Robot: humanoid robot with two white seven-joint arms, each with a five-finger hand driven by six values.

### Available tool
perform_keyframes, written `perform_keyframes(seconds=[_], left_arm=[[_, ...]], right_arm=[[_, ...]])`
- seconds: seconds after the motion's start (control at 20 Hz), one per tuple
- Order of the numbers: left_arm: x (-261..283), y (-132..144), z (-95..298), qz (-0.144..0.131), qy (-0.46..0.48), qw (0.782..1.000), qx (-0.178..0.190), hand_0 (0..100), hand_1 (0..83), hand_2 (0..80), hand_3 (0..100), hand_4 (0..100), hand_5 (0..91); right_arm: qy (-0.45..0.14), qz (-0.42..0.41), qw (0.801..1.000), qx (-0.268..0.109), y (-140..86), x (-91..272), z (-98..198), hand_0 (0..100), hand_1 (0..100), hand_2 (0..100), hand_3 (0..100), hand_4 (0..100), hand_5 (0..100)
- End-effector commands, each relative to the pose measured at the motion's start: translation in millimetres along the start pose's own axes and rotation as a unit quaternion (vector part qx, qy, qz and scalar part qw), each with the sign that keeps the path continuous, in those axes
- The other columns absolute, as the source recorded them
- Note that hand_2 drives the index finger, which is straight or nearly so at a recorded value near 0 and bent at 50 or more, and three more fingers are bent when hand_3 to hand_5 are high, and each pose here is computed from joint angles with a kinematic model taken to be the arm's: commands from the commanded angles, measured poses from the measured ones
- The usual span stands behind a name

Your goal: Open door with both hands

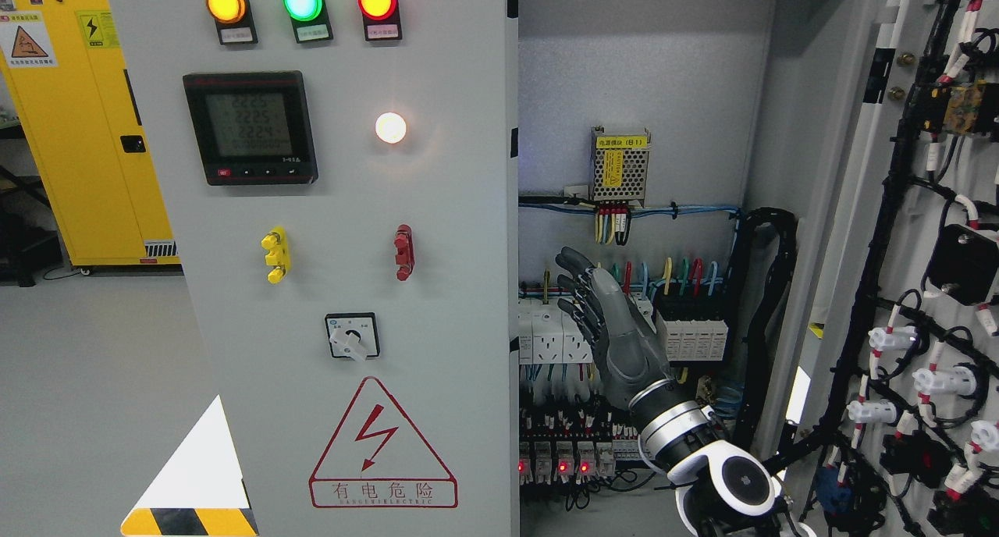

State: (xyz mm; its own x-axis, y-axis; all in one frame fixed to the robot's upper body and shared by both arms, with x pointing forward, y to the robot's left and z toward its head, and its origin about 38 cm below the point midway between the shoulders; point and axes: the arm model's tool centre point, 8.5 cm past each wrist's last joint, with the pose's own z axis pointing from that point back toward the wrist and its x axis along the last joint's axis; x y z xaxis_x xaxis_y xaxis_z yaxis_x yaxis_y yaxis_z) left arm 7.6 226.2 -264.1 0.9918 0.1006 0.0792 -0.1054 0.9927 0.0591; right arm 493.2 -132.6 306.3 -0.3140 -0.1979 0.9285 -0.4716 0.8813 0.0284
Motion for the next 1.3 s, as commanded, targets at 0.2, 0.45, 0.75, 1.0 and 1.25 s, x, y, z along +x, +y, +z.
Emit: perform_keyframes(seconds=[0.2,0.45,0.75,1.0,1.25], left_arm=[[24.1,-4.4,-1.2,0.001,-0.022,1.000,-0.005,0,0.0,0.0,8,0,0.0],[23.6,-4.2,-1.2,0.001,-0.022,1.000,-0.005,0,0.0,0.0,8,0,0.0],[23.7,-8.3,-1.0,0.001,-0.022,1.000,-0.008,0,0.0,0.0,8,0,0.0],[23.2,-8.1,-1.0,0.001,-0.021,1.000,-0.008,0,0.0,0.0,8,0,0.0],[23.5,-8.0,-1.0,0.001,-0.020,1.000,-0.008,0,0.0,0.0,8,0,0.0]], right_arm=[[0.003,-0.020,0.999,0.028,20.9,1.6,-8.7,22,6,0,0,0,0],[0.000,-0.025,0.999,0.041,22.2,4.8,-10.6,22,6,0,0,0,0],[0.000,-0.042,0.998,0.047,23.1,4.8,-10.8,22,6,0,0,0,0],[0.012,-0.052,0.997,0.051,23.0,2.8,-11.7,22,6,0,0,0,0],[0.014,-0.054,0.997,0.062,23.4,3.3,-15.2,22,6,0,0,0,0]])
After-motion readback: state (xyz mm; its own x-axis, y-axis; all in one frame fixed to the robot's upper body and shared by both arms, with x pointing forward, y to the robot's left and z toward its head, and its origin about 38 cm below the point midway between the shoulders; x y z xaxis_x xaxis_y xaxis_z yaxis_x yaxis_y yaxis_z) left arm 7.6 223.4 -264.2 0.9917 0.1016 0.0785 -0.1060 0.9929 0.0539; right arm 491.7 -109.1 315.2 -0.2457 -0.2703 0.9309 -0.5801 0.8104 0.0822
